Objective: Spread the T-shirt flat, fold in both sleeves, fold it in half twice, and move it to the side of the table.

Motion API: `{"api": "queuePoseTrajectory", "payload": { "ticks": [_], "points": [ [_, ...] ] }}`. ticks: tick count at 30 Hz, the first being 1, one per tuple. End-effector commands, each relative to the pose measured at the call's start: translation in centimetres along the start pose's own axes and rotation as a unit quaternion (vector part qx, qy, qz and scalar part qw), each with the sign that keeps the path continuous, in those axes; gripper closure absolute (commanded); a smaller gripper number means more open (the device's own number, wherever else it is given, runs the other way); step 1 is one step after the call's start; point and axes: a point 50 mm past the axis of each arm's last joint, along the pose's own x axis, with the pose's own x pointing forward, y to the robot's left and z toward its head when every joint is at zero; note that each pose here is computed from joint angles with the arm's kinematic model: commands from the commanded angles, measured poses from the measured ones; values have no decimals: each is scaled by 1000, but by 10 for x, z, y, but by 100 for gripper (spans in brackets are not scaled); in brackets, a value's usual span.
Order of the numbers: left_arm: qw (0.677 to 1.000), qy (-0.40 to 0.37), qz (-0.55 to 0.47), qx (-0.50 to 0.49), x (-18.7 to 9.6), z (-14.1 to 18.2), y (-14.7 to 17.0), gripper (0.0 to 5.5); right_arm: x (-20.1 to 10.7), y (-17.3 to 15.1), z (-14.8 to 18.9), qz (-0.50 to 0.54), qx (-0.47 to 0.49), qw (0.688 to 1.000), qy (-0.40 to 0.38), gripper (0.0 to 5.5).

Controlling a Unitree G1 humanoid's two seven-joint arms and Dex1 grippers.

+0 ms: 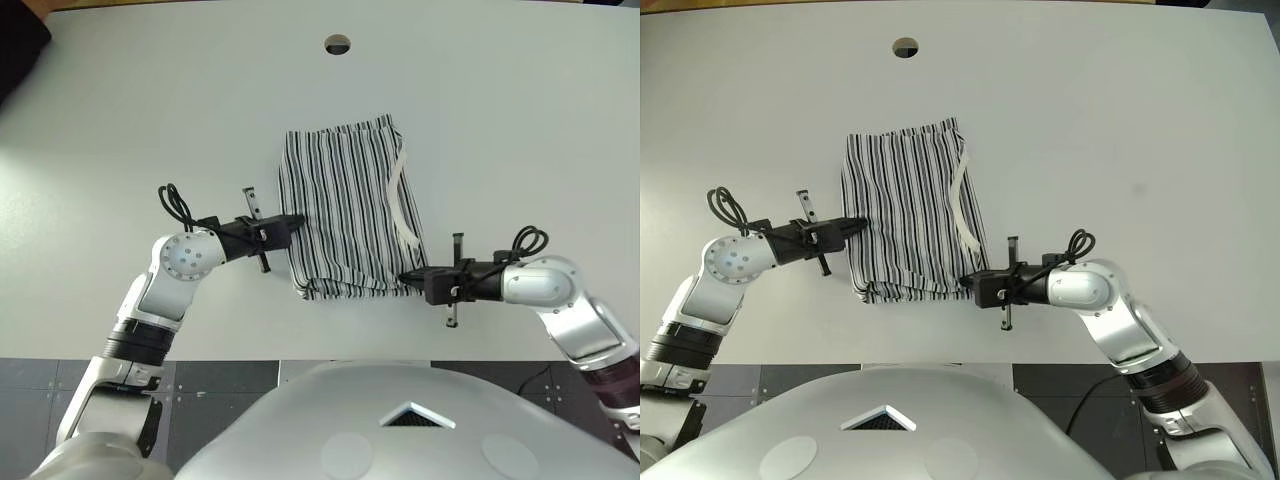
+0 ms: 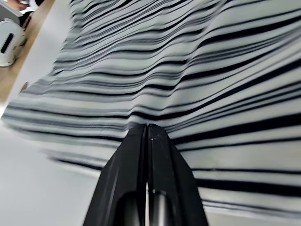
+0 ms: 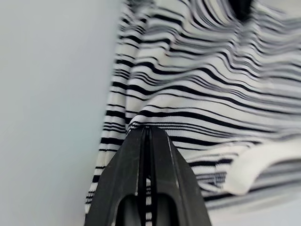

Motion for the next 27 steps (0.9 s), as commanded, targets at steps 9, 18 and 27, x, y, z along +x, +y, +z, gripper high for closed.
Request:
{"api": "queuePoseTrajectory", "payload": {
  "ticks": [9, 18, 27],
  "points": [
    [1000, -4, 14, 20, 6, 0, 6, 540, 18, -5, 5, -36, 26, 998, -39, 538],
    [990, -56, 121, 42, -35, 14, 31, 459, -45, -48, 18, -196, 68, 973, -105, 479],
    [996, 62, 20, 63, -88, -6, -11, 299, -46, 25, -20, -42, -29, 994, 93, 297]
  ]
}}
